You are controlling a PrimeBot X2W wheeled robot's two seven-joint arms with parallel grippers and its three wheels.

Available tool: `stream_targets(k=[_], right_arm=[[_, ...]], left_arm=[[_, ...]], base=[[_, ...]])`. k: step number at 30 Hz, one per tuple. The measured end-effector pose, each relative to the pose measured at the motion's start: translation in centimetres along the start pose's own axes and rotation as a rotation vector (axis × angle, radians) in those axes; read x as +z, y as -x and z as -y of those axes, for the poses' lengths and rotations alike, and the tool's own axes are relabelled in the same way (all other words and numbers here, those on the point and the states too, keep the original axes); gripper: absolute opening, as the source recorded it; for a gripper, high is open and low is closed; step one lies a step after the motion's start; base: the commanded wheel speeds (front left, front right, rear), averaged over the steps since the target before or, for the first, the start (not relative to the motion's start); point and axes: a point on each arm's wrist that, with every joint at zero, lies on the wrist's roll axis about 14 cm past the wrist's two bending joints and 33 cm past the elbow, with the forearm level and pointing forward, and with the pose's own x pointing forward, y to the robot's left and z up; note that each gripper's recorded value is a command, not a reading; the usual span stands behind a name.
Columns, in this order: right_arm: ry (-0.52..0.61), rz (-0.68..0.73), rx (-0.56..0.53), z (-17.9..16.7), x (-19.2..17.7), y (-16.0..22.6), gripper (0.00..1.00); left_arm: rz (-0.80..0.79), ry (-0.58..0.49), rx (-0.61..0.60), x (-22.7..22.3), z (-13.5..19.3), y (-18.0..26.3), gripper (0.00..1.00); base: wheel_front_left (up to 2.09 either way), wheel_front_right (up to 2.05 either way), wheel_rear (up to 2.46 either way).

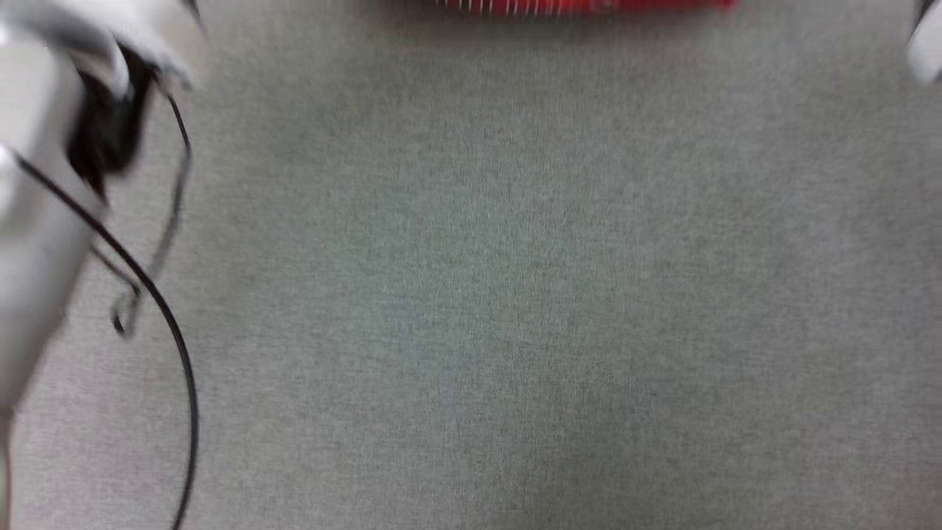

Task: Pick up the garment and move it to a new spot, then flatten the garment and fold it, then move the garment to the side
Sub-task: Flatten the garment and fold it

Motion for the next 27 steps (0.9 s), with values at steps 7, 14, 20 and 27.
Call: stream_targets(k=[7,14,20,27], right_arm=[[-0.047,-0.112,0.084,-3.6,-4.2,7.0,0.0],[-0.121,-0.212,0.099,-6.2,-7.3,14.1,0.0],[-0.197,-0.297,0.069,-7.8,-10.1,20.0,0.0],[-0.266,-0.395,-0.001,-8.6,-13.3,26.7,0.0]], left_arm=[[-0.11,0.075,0.053,-3.8,0.9,8.6,0.0],[-0.21,0.169,0.11,-6.4,2.8,17.4,0.0],[-0.292,0.234,0.173,-8.2,3.5,23.5,0.0],[-0.376,0.289,0.252,-10.4,3.7,29.5,0.0]], base=[[0.0,0.0,0.0],[0.0,0.0,0.0],[0.0,0.0,0.0],[0.0,0.0,0.0]])
